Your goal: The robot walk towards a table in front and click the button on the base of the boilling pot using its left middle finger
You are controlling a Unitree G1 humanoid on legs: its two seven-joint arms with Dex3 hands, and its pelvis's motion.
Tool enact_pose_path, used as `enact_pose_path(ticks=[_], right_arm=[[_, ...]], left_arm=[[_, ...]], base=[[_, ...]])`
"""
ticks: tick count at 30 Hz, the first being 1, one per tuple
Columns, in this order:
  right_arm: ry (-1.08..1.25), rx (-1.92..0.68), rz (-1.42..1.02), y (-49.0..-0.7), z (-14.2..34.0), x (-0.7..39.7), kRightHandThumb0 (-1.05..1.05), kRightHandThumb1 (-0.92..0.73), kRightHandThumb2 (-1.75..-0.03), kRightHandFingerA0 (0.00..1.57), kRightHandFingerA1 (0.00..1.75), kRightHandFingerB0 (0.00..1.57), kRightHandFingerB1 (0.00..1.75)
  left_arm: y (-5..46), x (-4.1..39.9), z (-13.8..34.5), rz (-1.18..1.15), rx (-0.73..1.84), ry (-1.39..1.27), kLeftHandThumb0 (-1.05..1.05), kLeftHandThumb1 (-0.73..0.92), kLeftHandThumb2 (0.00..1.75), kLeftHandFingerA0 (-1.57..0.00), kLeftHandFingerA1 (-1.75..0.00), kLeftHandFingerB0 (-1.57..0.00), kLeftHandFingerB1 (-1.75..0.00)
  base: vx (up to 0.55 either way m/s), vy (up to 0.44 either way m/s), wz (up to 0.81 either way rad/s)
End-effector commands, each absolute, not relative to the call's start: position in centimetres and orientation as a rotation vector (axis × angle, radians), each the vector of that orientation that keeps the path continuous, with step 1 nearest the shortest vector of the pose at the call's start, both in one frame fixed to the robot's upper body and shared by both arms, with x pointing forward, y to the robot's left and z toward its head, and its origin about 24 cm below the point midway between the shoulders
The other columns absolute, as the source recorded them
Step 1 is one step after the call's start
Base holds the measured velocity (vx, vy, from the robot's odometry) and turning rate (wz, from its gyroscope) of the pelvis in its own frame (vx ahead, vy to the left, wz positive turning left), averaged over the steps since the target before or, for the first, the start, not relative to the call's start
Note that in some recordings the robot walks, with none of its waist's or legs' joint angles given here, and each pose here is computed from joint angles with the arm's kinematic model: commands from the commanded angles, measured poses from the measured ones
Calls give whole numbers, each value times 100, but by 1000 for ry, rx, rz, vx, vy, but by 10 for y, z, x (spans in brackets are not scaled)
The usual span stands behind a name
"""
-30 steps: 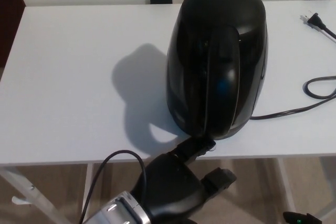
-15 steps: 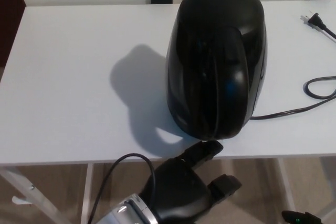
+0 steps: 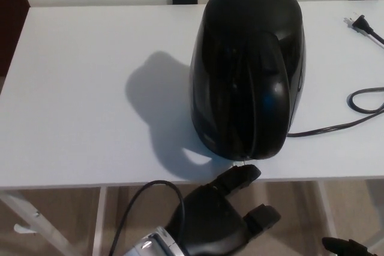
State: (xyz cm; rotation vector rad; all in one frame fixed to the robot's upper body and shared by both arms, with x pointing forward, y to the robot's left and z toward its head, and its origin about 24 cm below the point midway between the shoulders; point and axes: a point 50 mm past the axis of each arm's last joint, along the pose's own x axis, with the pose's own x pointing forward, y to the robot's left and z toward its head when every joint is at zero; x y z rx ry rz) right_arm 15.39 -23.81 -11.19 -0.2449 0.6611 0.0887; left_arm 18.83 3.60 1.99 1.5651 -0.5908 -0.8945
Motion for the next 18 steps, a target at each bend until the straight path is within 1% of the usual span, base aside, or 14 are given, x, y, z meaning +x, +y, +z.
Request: enact_pose_path(ticks=[1,10,12,18], right_arm=[[666,-240,69,-242,-111,157,-18,-57,-56,57,54,28,37],[679,-254,63,-242,-112,158,-20,-59,-58,55,53,27,37],[673,-254,65,-241,-111,159,-18,-59,-57,57,52,29,37],[681,-246,55,-241,-111,159,-17,-60,-57,58,50,27,36]], left_arm=[[42,186,13,-929,1600,-560,-87,63,97,-40,-49,-11,-39],[46,188,13,-935,1612,-546,-86,63,97,-40,-50,-11,-39],[47,188,12,-937,1610,-535,-86,62,96,-40,-50,-11,-39],[50,189,8,-929,1622,-533,-86,62,96,-42,-50,-12,-39]], base=[[0,0,0],[0,0,0],[0,0,0],[0,0,0]])
